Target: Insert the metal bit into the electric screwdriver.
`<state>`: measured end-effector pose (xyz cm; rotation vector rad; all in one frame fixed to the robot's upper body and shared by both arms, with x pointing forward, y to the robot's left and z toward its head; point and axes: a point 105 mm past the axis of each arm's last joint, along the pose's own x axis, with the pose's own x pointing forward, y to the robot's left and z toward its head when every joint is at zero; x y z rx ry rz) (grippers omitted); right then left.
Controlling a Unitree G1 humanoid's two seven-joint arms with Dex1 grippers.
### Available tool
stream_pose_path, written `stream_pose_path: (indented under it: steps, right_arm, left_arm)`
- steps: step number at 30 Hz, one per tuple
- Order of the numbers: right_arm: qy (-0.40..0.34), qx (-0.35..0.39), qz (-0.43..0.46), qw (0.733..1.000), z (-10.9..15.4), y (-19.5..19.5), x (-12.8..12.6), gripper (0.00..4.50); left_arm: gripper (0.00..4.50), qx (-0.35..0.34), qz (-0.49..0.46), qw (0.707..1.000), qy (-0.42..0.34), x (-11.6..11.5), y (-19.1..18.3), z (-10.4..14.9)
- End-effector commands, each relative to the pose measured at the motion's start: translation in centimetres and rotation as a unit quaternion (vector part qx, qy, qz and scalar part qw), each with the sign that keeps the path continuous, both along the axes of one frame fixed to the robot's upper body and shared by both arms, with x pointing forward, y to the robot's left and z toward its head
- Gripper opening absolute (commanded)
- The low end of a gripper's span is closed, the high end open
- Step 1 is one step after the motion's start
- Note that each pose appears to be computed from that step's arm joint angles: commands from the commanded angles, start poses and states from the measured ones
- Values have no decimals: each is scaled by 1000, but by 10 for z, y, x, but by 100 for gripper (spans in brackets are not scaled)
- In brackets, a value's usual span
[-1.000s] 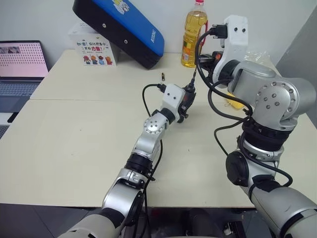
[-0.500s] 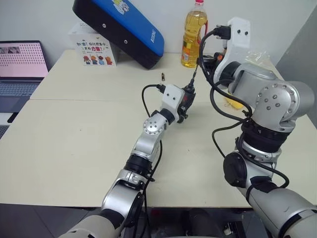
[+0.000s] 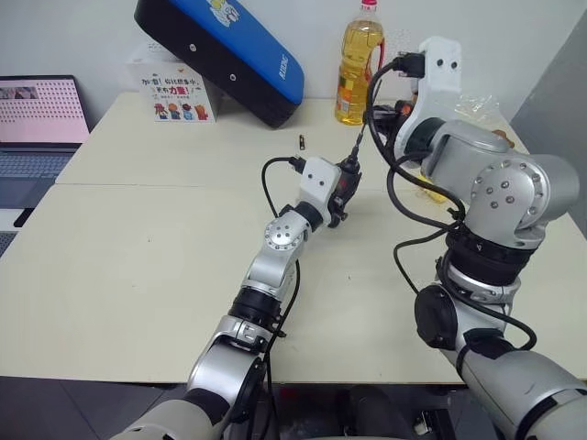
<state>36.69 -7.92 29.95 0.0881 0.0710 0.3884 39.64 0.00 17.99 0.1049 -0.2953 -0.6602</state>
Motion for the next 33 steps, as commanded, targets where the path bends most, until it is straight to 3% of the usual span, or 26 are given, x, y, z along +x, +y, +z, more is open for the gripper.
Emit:
stream_pose_path:
  steps: [1,14,17,25,31,33]
  right_arm:
    - [5,-11,13,1000,-6,4,-4,1]
    - [6,-15,22,1000,-12,5,-4,1]
    - [-15,-6,37,999,0,1,-6,44]
    - [-52,39,66,996,43,-24,-19,232]
    - [-20,34,140,989,28,-33,-37,360]
    - [-11,18,148,989,16,-48,-42,405]
  left_arm:
    - [165,3,-1,1000,-2,-2,0,0]
    - [165,4,2,1000,-3,1,2,1]
    - [165,4,4,1000,-3,2,3,1]
    - [165,10,8,1000,-3,6,11,3]
    - [165,20,-12,1000,13,10,47,12]
    - [165,55,-34,998,19,9,78,24]
